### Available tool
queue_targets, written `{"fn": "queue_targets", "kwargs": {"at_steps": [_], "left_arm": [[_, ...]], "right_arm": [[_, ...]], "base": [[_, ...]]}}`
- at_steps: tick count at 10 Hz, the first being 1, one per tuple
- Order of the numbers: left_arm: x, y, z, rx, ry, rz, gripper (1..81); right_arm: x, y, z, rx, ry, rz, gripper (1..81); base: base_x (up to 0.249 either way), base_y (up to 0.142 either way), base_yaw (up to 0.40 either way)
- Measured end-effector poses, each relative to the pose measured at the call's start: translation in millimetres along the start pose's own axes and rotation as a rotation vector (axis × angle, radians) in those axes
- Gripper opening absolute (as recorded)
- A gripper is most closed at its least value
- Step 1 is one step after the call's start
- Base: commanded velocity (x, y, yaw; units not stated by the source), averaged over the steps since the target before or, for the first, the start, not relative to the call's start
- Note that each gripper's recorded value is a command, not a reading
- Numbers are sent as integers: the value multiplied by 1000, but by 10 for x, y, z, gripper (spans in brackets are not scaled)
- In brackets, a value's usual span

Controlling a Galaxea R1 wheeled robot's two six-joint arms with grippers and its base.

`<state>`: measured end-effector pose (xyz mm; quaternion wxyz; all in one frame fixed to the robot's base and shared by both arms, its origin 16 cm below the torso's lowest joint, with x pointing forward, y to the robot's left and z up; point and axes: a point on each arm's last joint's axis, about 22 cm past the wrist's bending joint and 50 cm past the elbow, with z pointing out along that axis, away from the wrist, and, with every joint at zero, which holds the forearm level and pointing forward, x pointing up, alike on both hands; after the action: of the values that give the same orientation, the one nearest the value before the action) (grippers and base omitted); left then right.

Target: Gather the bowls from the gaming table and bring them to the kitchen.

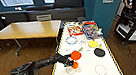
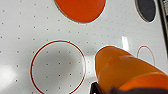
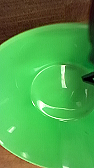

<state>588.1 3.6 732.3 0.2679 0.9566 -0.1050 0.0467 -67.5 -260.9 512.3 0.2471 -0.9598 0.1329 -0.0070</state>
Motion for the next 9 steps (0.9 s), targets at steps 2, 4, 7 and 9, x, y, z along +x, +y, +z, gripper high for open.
{"fn": "queue_targets", "kwargs": {"at_steps": [2, 4, 7, 9], "left_arm": [[92, -22, -467, -36, 46, 28, 10], [2, -522, -997, -11, 81, -7, 10], [-195, -942, -1747, 8, 139, -16, 10], [-447, -1406, -2281, 55, 183, -65, 10]], "right_arm": [[6, -3, 2, 1, 1, 0, 10], [4, 2, -10, 1, -1, 0, 10], [5, 18, -41, 0, -1, 0, 10], [-1, 35, -54, -2, -2, 0, 10]], "base": [[0, 0, 0], [0, 0, 0], [0, 0, 0], [0, 0, 0]]}}
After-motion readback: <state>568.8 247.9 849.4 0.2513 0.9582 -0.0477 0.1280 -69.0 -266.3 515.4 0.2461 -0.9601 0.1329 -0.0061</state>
